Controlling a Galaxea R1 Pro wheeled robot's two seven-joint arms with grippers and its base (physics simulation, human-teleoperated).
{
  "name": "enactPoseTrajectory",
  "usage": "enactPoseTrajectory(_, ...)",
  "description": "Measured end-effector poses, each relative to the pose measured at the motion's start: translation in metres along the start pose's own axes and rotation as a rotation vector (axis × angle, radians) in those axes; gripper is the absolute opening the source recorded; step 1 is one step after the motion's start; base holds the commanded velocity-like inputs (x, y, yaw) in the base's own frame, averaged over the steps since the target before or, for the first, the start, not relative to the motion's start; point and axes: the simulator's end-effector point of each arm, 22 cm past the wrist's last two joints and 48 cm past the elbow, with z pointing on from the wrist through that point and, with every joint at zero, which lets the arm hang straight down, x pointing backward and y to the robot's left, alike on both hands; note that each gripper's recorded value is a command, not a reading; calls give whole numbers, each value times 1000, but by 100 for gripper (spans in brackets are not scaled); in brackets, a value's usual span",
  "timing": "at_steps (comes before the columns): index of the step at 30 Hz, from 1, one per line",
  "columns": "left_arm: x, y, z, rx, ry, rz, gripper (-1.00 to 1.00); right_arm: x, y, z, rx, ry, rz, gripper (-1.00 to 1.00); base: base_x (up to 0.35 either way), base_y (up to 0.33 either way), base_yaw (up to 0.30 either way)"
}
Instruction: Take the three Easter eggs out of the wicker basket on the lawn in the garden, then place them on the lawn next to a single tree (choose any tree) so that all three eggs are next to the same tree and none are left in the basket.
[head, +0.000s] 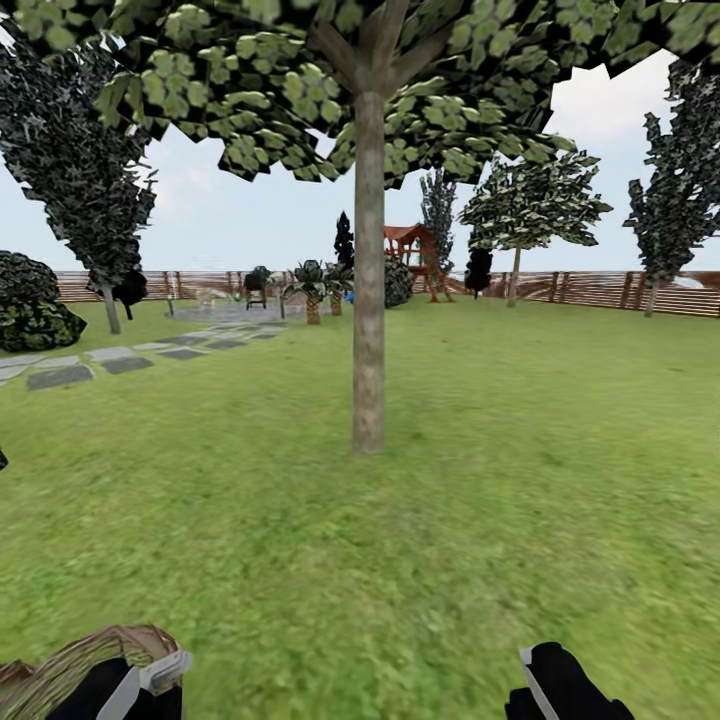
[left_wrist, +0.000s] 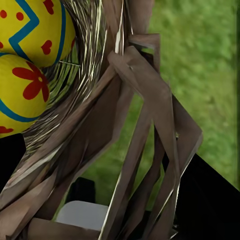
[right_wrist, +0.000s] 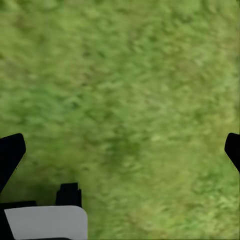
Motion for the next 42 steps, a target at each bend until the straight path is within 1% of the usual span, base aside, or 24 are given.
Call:
enactPoseTrajectory(4, -1, 0, 0, 3, -2, -5, -100, 0, -1, 0, 1, 0, 1, 100, 340, 0, -35)
enactPoseTrajectory(6, 0, 1, 0, -7, -1, 8, -100, 0, 0, 0, 1, -1, 0, 100, 340, 0, -205)
enactPoseTrajectory(9, 0, -1, 0, 5, -1, -5, -100, 0, 0, 0, 1, -1, 0, 100, 340, 0, -291)
enactPoseTrajectory(11, 0, 0, 0, 1, -1, -1, -100, 0, 0, 0, 1, -1, -1, 100, 340, 0, -195)
enactPoseTrajectory(13, 0, -1, 0, 6, 1, -6, -100, 0, 0, 0, 1, -2, -1, 100, 340, 0, -32)
enactPoseTrajectory(16, 0, 0, 0, -1, 1, 2, -100, -1, 0, 0, 1, -2, -1, 100, 340, 0, -3)
enactPoseTrajectory(20, 0, 0, 0, 1, 0, -1, -100, 0, 0, 0, 0, -2, 0, 100, 340, 0, -4)
enactPoseTrajectory(23, 0, 1, 0, -5, 0, 6, -100, 0, 0, 0, 0, -2, 0, 100, 340, 0, -220)
enactPoseTrajectory(25, 0, -1, 0, 4, 0, -4, -100, 0, 1, 0, -1, -2, 0, 100, 340, 0, -200)
enactPoseTrajectory(27, 0, -2, 0, 7, -1, -8, -100, 0, 1, 0, -2, -2, 0, 100, 340, 0, -39)
enactPoseTrajectory(29, 0, 1, 0, -3, 0, 3, -100, 0, 2, 0, -3, -2, -1, 100, 340, 0, -5)
enactPoseTrajectory(32, 0, -1, 0, 3, 0, -4, -100, -1, 3, 0, -4, -2, -1, 100, 340, 0, -1)
enactPoseTrajectory(42, 0, 0, 0, 1, -1, -1, -100, 0, 2, 0, -3, -2, 0, 100, 340, 0, 0)
